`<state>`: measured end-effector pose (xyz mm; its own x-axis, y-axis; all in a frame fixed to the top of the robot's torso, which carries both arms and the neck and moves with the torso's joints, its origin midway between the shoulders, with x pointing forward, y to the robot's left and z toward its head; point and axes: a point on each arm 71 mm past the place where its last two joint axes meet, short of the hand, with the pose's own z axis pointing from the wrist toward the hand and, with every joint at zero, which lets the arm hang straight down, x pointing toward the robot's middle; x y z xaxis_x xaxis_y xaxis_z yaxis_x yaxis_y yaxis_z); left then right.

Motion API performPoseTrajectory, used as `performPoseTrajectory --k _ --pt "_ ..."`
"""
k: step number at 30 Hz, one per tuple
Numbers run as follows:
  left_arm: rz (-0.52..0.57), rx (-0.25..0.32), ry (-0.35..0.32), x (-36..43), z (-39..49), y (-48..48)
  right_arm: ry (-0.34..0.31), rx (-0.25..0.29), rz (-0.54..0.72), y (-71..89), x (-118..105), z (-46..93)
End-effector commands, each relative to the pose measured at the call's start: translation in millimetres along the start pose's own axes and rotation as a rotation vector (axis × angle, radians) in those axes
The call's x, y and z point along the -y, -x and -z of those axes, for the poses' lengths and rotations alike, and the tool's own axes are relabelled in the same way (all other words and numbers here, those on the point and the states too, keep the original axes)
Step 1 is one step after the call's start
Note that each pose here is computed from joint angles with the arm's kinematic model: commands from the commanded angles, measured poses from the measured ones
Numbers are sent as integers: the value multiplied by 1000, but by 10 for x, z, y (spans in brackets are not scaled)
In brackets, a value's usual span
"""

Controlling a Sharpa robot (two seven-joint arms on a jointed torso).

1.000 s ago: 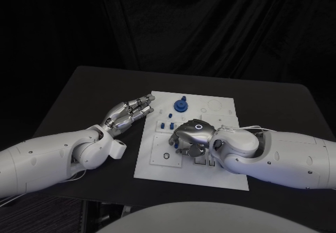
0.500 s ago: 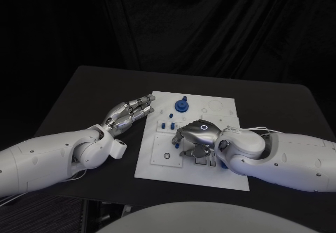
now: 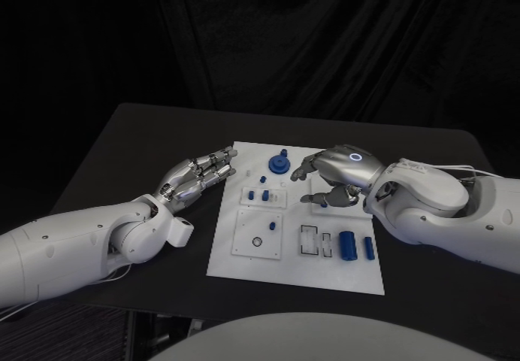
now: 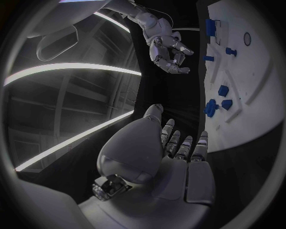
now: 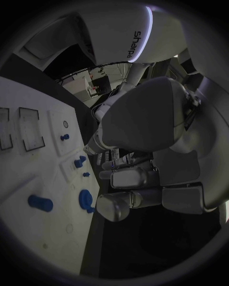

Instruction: Assemble the parts on the task board

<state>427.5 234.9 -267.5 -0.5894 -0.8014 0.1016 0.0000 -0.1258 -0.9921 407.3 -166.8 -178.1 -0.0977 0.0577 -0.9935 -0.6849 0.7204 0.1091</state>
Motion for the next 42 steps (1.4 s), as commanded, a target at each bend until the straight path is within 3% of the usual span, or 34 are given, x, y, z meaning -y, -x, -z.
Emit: performPoseTrajectory --k 1,7,13,24,42 --pt "11 -5 -25 15 -2 -24 -110 -15 -32 36 145 66" --pt "11 -5 -28 17 -2 -26 -226 -54 -18 22 379 186" --pt "10 -4 -30 20 -2 -37 -253 -73 -18 -55 487 242" --pt "9 -3 -28 16 -7 -39 -261 -114 -35 -241 519 303" --pt "14 -9 -24 5 -11 -51 -227 -149 -52 -441 468 256"
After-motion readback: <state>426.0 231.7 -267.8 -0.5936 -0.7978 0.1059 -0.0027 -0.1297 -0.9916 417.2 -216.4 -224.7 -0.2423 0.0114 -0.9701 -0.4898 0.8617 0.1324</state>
